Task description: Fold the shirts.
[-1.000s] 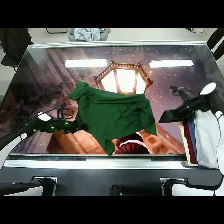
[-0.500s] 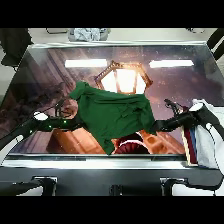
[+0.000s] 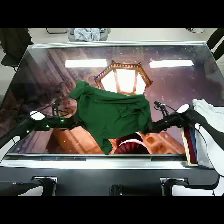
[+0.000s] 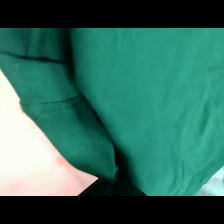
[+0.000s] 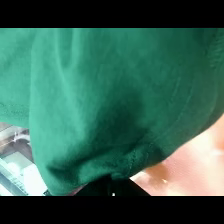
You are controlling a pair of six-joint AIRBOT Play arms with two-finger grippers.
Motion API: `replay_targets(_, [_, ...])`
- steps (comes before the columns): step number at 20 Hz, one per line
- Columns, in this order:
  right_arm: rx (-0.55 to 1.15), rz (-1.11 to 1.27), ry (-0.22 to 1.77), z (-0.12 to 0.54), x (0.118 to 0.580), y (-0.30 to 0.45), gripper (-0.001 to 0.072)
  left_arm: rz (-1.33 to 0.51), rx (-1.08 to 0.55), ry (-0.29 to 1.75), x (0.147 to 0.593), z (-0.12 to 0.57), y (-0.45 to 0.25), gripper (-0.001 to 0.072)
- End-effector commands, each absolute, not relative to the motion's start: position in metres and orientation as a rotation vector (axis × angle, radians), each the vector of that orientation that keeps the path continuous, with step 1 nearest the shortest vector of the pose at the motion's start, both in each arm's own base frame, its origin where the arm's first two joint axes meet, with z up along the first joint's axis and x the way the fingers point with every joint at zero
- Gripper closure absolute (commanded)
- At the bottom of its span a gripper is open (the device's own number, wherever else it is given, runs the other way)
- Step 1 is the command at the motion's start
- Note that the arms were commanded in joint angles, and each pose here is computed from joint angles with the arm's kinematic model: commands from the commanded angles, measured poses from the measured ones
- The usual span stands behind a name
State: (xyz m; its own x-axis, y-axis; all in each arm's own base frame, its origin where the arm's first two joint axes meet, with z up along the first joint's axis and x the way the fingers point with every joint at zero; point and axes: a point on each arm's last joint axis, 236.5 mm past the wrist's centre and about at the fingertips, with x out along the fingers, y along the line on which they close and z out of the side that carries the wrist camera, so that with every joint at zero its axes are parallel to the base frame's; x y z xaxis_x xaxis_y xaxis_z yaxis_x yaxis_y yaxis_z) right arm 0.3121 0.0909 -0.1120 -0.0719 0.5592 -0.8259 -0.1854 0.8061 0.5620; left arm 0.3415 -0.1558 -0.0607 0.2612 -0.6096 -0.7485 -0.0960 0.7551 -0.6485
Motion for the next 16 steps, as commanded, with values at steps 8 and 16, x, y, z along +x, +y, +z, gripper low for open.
replay_targets(8, [-0.426, 0.329, 0.566, 0.272, 0.404, 0.021, 0.0673, -0.440, -0.346, 0.473, 0.383, 0.299, -0.064, 0.0686])
replay_targets(16, [-0.545, -0.199, 0.034, 0.512, 0.201, -0.043, 0.0673, -0.231, -0.176, -0.182, 0.231, 0.576, -0.048, 0.0686])
